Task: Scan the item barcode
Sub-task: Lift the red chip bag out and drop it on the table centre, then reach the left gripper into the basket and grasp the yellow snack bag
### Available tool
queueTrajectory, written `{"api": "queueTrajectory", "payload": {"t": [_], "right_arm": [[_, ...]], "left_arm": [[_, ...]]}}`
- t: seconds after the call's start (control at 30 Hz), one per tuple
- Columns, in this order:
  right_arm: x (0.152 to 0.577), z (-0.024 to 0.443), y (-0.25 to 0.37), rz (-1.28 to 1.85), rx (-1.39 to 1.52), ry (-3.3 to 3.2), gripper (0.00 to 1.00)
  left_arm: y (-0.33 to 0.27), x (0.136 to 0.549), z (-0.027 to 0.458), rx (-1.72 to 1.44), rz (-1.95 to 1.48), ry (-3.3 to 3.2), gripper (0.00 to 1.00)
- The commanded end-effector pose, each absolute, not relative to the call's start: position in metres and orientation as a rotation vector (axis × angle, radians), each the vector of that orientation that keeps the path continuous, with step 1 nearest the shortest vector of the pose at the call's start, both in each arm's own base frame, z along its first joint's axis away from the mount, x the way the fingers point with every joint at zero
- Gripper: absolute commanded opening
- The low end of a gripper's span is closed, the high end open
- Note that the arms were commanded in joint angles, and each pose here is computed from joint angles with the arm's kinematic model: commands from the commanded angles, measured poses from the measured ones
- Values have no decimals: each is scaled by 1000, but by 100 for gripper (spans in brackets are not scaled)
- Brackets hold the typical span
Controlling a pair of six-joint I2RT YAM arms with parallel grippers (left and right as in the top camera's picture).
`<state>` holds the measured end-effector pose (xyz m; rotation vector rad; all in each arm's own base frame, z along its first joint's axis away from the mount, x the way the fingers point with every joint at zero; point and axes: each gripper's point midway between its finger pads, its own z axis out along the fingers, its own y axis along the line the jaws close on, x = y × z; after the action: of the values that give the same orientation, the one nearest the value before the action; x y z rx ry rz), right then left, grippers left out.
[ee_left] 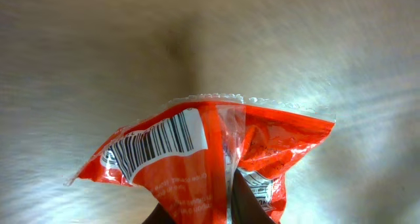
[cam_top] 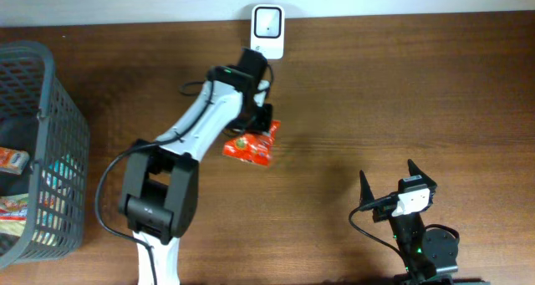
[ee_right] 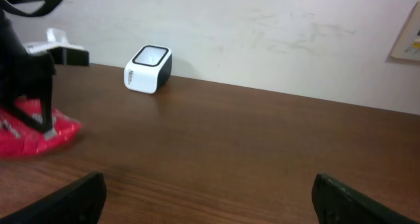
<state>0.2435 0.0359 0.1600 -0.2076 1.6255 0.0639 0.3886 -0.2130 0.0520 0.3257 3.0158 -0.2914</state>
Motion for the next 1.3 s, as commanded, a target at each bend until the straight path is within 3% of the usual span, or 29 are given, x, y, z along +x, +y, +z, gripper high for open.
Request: {"api": "queueTrajectory", "payload": {"t": [0.0,0.07,0.1,0.27,0.43,0.47,0.5,0.7,0.87,1.07,1.27], "right_arm": [[243,158,38,63,-218,1626,99],[243,158,38,63,-219,1626,99],[243,158,38,63,-219,1626,99],[243,158,38,63,-219,1626,99],[243,158,38,63,-219,1626,99],[243,158,38,63,-219,1626,99],[243,158,38,63,-219,1626,99],[243,158,38,63,-219,1626,99],[243,158,38,64,-219,1626,99],[243,158,38,64,-219,1626,99],[243,158,38,63,-218,1626,99]], "left_arm": [[-231,370,51,383,-312,3043,41],[-235,369,51,398,-310,3038,65],[-235,370,52,398,-303,3032,71],[-222,395,83,371,-274,2948,75],[-165,443,190,174,-158,2701,78],[-151,449,217,128,-160,2638,96],[-136,452,243,82,-171,2578,99],[-25,433,342,-205,-51,2341,99],[112,367,373,-875,232,2137,99],[205,313,359,-1293,375,1986,99],[260,263,304,-1581,450,1976,99]]}}
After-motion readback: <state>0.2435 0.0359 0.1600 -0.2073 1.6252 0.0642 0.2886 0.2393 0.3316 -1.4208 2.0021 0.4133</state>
